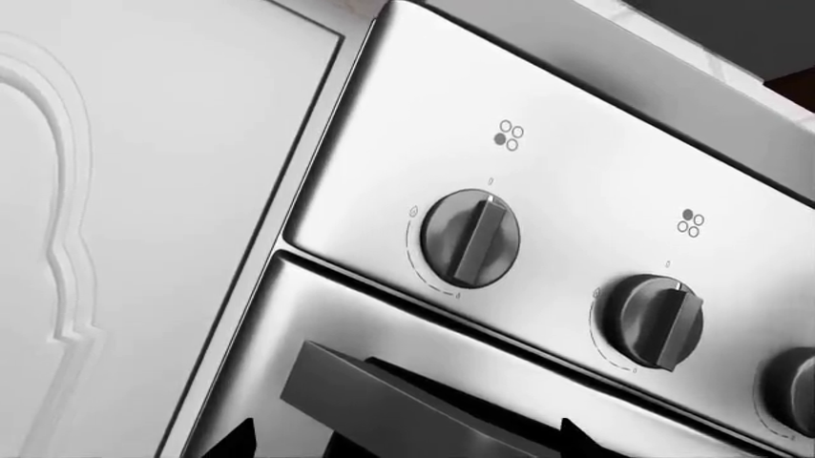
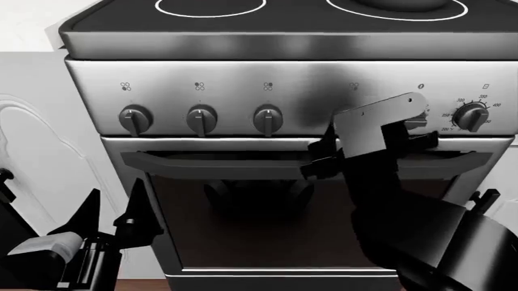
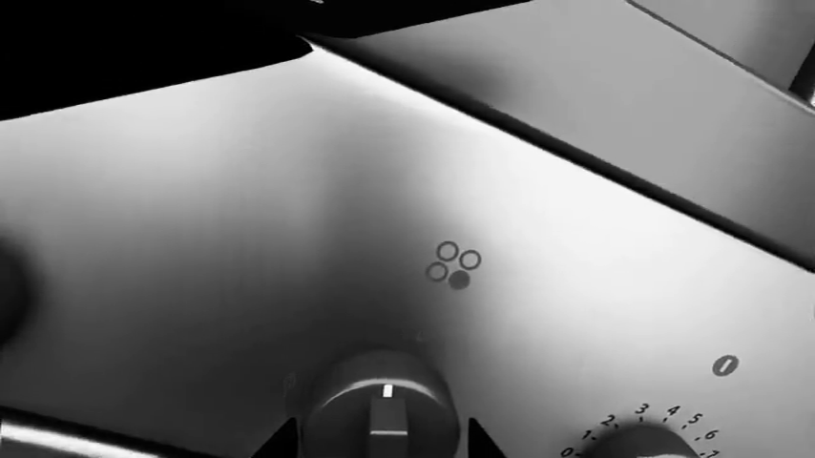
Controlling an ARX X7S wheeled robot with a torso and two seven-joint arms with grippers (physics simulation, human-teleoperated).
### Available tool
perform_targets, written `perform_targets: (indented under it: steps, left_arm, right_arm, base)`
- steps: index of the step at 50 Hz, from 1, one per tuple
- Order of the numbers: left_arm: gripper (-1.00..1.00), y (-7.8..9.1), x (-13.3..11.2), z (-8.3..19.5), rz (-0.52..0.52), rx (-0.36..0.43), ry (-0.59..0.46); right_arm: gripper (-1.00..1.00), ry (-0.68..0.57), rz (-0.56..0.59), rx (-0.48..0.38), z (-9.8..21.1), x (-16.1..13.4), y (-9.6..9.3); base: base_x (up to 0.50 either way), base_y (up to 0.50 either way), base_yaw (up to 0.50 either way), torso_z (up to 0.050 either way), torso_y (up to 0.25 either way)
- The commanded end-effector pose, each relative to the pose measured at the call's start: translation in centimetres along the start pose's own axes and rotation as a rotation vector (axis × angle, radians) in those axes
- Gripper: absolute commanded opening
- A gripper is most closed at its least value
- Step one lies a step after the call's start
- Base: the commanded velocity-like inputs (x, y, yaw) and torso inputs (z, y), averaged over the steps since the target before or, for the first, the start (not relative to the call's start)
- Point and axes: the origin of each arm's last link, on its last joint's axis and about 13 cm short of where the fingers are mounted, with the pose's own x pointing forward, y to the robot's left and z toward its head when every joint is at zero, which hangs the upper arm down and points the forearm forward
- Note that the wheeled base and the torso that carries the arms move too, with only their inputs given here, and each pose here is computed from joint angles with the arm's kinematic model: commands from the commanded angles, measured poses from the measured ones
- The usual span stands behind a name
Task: Frozen meat rests on a plate on the counter. Retrieve the meat and place it in a pot on a burner. Then turn the burner on.
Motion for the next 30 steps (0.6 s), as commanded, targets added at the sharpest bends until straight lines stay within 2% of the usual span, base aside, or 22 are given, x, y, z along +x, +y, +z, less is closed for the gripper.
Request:
perform_targets:
  steps: [1,15,30]
  left_arm:
    - [1.0,-0.01,-0.02,-0.01,0.0,-0.003,0.002]
    - [1.0,-0.04,-0.04,-0.01,0.0,-0.007,0.003]
    - [1.0,-0.09,-0.05,-0.03,0.0,-0.006,0.004]
  right_arm:
    - [-1.0,-0.085,-0.008,-0.093,1.73,0.47,-1.03]
    - [-1.0,-0.128,-0.026,-0.206,2.39,0.4,-1.61]
    - [-1.0,-0.14,-0.03,-0.248,2.55,0.36,-1.78]
  base:
    - [0.0,0.0,0.0,0.0,0.0]
    - [0.0,0.0,0.0,0.001,0.0]
    - [0.0,0.0,0.0,0.001,0.003]
